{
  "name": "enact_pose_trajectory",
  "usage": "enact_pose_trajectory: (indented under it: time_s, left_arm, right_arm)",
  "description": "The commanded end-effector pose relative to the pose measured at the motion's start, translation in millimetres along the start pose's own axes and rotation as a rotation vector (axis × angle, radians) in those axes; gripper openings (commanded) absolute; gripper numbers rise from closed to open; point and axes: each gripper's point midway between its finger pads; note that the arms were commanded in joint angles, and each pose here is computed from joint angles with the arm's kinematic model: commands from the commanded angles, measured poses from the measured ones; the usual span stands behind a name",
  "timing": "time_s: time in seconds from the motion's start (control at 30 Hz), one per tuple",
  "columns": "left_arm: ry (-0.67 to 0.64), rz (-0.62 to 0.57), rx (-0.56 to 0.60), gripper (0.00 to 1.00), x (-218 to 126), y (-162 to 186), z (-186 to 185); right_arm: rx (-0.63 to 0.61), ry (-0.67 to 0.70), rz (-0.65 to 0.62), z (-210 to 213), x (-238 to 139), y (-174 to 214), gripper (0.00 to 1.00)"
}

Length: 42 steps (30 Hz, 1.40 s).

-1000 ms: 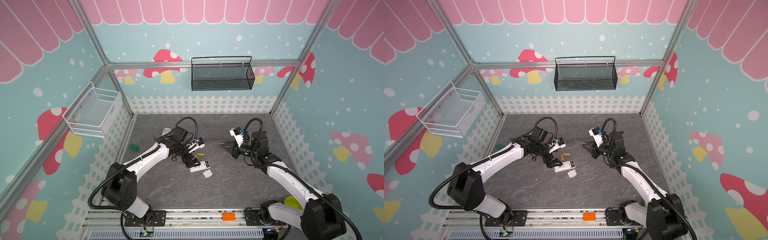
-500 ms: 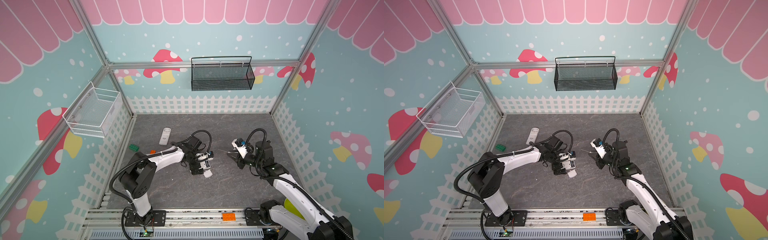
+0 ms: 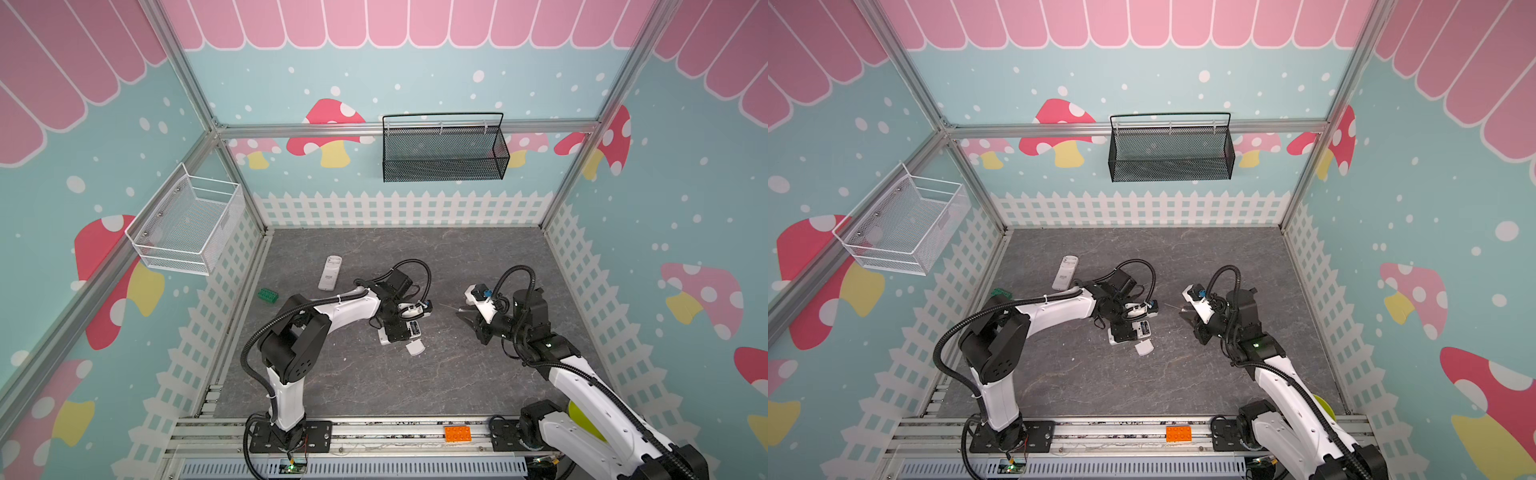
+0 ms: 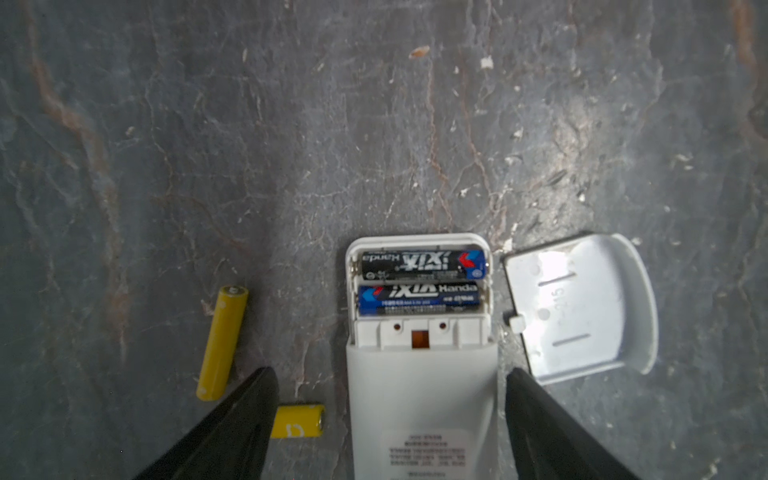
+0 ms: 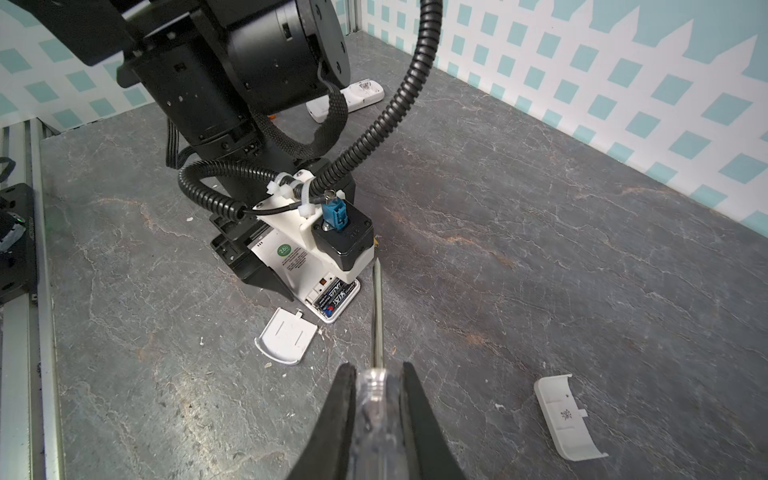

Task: Unload the batteries from the remote control
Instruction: 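Grasp the opened white remote with the left gripper while the right gripper lowers the screwdriver, then move the screwdriver tip with the right gripper to the remote's battery compartment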

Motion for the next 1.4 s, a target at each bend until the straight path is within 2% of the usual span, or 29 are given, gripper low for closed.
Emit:
enact_pose_trajectory:
  time_s: [0.0,0.13,0.27,0.43,0.6,0.73,0.93,1.17,1.27,1.37]
  left_arm:
    - [0.046,0.046,0.053,0.82,7.3,3.4,-11.8]
    - [0.082,0.121,0.081,0.72,13.5,18.7,-20.7]
    - [0.123,0.181,0.068,0.53,15.4,34.2,-30.7]
    - [0.095,0.168,0.053,0.47,4.2,38.9,-24.7]
    - [0.055,0.171,0.073,0.47,-17.3,51.4,-20.4]
    - [0.055,0.177,0.056,0.47,-33.9,71.4,-30.0]
    - [0.086,0.148,0.038,0.50,-42.6,95.6,-49.0]
    - [0.085,0.133,0.031,0.53,-35.9,109.9,-43.7]
    - [0.096,0.108,0.046,0.57,-34.8,112.5,-44.0]
    - [0.101,0.110,0.057,0.65,-32.3,115.9,-44.1]
  right_arm:
    - [-0.031,-0.007,-0.004,1.8,-1.2,-0.1,0.00]
    - [-0.041,0.006,-0.011,-0.3,-1.2,-1.6,0.00]
    - [-0.034,-0.017,0.001,2.2,0.9,-0.1,0.00]
    - [-0.032,-0.011,0.003,0.4,2.1,-0.5,0.00]
    - [-0.042,-0.028,0.003,2.2,5.1,1.6,0.00]
    - [-0.040,-0.106,0.011,13.6,10.3,5.1,0.00]
    - [-0.185,-0.263,0.003,56.4,28.8,14.3,0.00]
    - [-0.315,-0.411,-0.005,98.9,54.4,23.1,0.00]
    - [-0.346,-0.444,-0.001,109.9,63.7,25.5,0.00]
    - [-0.363,-0.460,0.007,119.0,72.7,28.0,0.00]
Point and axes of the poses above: each gripper's point midway between its finger pads, its own x axis out along the fingers, its own z axis along the line the jaws close on, y = z × x, and after that the axes turned 1 degree about x, right-handed
